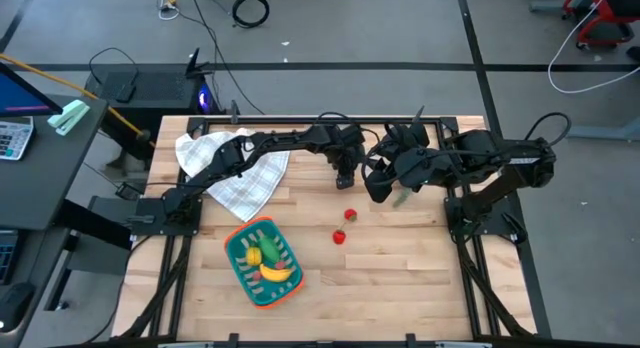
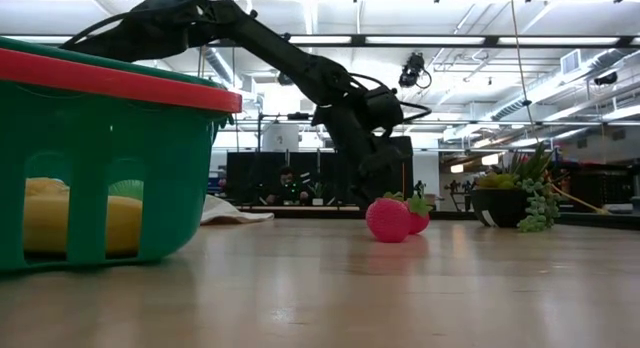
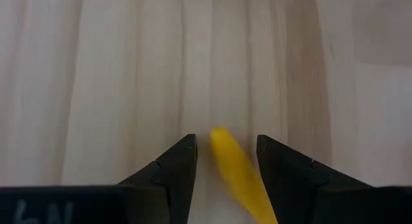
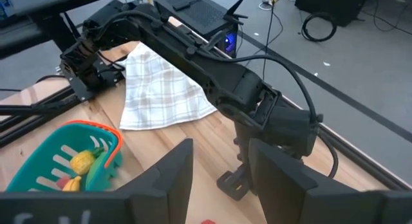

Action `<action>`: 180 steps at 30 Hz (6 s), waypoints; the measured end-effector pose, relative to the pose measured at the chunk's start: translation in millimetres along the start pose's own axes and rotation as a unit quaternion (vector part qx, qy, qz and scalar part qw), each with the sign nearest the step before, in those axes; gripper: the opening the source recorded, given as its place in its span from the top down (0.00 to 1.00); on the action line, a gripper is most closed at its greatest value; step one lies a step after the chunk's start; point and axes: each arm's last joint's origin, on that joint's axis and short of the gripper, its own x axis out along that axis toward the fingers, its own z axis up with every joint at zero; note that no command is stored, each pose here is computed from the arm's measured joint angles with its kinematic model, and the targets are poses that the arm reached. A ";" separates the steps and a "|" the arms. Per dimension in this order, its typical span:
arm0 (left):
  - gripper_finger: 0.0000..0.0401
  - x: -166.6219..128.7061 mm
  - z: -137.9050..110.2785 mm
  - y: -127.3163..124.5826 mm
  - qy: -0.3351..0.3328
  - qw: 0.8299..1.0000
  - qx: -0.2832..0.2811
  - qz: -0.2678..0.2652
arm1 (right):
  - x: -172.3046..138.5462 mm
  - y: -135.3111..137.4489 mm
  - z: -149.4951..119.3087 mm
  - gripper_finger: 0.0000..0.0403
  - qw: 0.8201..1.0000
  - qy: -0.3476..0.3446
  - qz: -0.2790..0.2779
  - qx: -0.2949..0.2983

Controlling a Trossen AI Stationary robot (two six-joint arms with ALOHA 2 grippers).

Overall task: Pick and placing Produce into tupperware
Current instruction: Put the yellow corn into the blue basket, then put the top red strawberry into the blue basket

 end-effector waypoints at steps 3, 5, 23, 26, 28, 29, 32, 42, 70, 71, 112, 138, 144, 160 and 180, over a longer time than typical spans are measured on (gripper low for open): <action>0.57 0.1 0.1 0.2 -0.001 1.000 -0.009 0.000 | 0.0 -0.1 -0.2 0.60 1.000 0.001 0.000 -0.001; 0.57 0.1 -1.1 -0.1 0.005 1.000 -0.017 -0.001 | 0.0 -0.1 -0.2 0.60 1.000 0.001 0.000 -0.001; 0.96 0.5 -5.1 -1.8 0.027 0.998 -0.065 0.000 | 0.0 -0.6 -0.7 0.60 1.000 0.003 -0.002 -0.009; 0.96 -9.0 -4.3 -5.7 0.035 0.996 -0.077 -0.009 | 0.0 -0.7 -0.8 0.60 1.000 0.004 -0.003 -0.010; 0.98 -20.7 -6.1 -12.2 0.062 0.995 -0.077 -0.016 | 0.0 -1.1 -1.3 0.60 1.000 0.006 -0.005 -0.012; 0.98 -28.6 -4.4 -14.3 0.070 0.995 -0.074 -0.018 | 0.0 -1.4 -1.6 0.60 1.000 0.007 -0.006 -0.013; 0.98 -72.8 7.4 -26.6 0.081 0.995 -0.060 -0.021 | 0.0 -1.6 -1.8 0.60 1.000 0.008 -0.007 -0.016; 0.98 -206.2 16.7 -110.9 0.158 0.986 -0.018 -0.050 | 0.0 -1.6 -1.8 0.60 0.999 0.008 -0.007 -0.032; 0.96 -195.2 -128.7 -258.0 0.159 0.943 -0.286 -0.061 | -0.3 -2.8 -2.9 0.67 0.999 0.013 -0.011 -0.036; 0.94 -187.9 -131.6 -261.0 0.153 0.942 -0.289 -0.075 | -0.3 -2.8 -2.9 0.67 0.999 0.013 -0.011 -0.036; 0.70 -230.1 -76.1 -233.2 0.022 0.977 -0.177 -0.119 | 103.6 36.1 -74.6 0.64 0.945 0.262 0.045 -0.191; 0.75 -305.7 -34.8 -217.6 -0.092 0.982 -0.110 -0.122 | 201.0 3.7 -146.1 0.64 0.902 0.413 0.034 0.117; 0.76 -305.7 -35.1 -217.4 -0.092 0.983 -0.102 -0.120 | 204.5 5.8 -153.0 0.65 0.907 0.401 0.040 0.120; 0.78 -305.5 -35.6 -213.1 -0.095 0.988 -0.072 -0.102 | 197.6 15.9 -187.4 0.66 0.934 0.357 0.020 -0.005; 0.79 -308.1 -33.0 -185.3 -0.106 0.986 -0.105 -0.077 | 197.6 23.6 -187.9 0.66 0.948 0.306 0.042 -0.074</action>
